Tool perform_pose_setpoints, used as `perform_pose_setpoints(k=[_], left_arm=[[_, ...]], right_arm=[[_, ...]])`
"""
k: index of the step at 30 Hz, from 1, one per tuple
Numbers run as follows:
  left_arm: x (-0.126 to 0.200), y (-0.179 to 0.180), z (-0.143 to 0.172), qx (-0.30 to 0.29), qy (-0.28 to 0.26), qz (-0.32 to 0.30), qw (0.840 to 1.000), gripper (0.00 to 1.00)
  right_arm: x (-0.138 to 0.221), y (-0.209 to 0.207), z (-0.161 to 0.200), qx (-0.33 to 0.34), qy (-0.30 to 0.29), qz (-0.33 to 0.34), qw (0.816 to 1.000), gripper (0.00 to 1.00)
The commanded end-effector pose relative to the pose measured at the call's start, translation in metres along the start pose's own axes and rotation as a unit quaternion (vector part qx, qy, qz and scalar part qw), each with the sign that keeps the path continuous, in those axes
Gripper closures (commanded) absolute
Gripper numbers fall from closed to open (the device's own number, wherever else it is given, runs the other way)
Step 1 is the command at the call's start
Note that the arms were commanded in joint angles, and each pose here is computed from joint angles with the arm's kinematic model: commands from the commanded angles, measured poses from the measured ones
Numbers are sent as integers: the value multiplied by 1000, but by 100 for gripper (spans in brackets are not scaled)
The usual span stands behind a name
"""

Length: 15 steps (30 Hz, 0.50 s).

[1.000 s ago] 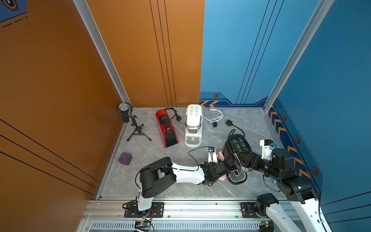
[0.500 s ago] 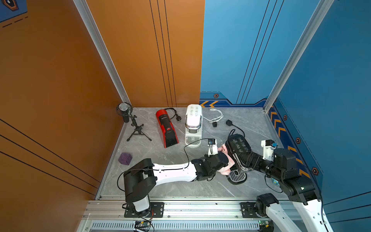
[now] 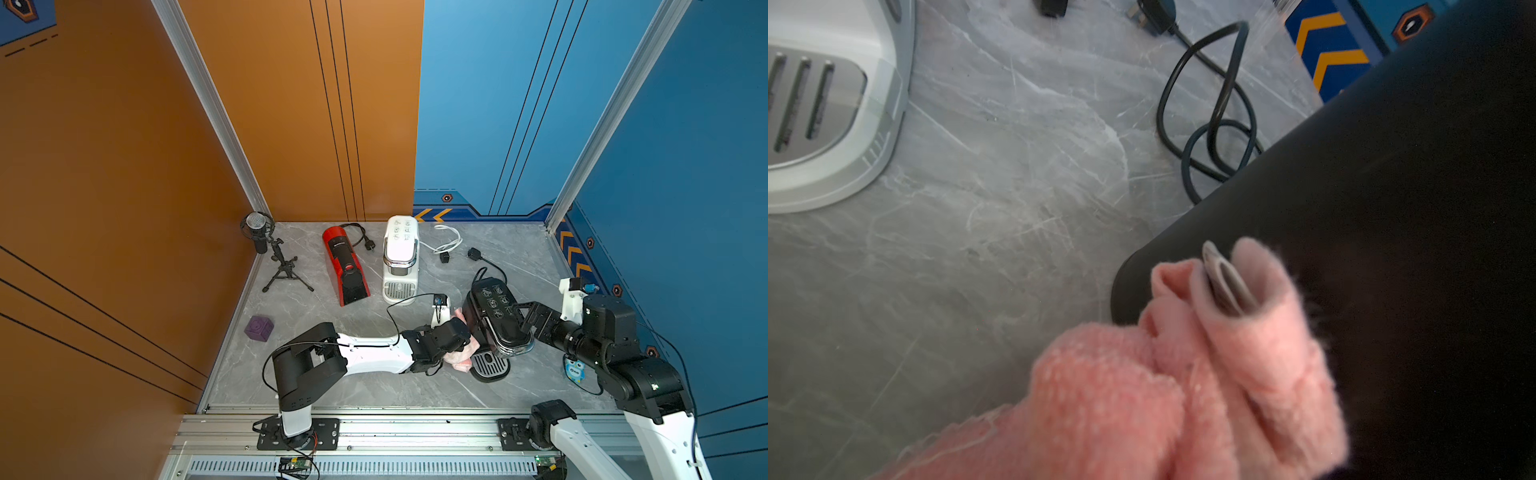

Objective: Wipe the surface of a coffee machine
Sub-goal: Wipe the dirt from the surface of the coffee machine.

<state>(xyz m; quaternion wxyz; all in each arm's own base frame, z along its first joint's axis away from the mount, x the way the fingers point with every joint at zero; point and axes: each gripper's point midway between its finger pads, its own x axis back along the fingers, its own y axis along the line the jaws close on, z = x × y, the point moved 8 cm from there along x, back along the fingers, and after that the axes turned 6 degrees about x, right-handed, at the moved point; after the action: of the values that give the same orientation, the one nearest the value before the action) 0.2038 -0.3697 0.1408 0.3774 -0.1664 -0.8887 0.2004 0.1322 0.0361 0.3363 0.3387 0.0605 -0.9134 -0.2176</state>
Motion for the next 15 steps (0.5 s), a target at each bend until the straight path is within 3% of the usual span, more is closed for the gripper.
perform_pose_setpoints(k=[1, 6, 10, 15], left_arm=[[-7, 14, 8, 14, 15, -4, 1000, 100], [-5, 35, 10, 18, 19, -22, 999, 100], [16, 42, -10, 23, -3, -12, 1000, 100], [52, 38, -38, 19, -30, 29, 999, 100]], right_arm=[[15, -10, -3, 2, -16, 58, 998, 7], [29, -24, -8, -16, -51, 131, 990, 9], [18, -46, 6, -47, -53, 190, 979, 16], [4, -62, 25, -80, -35, 204, 975, 22]])
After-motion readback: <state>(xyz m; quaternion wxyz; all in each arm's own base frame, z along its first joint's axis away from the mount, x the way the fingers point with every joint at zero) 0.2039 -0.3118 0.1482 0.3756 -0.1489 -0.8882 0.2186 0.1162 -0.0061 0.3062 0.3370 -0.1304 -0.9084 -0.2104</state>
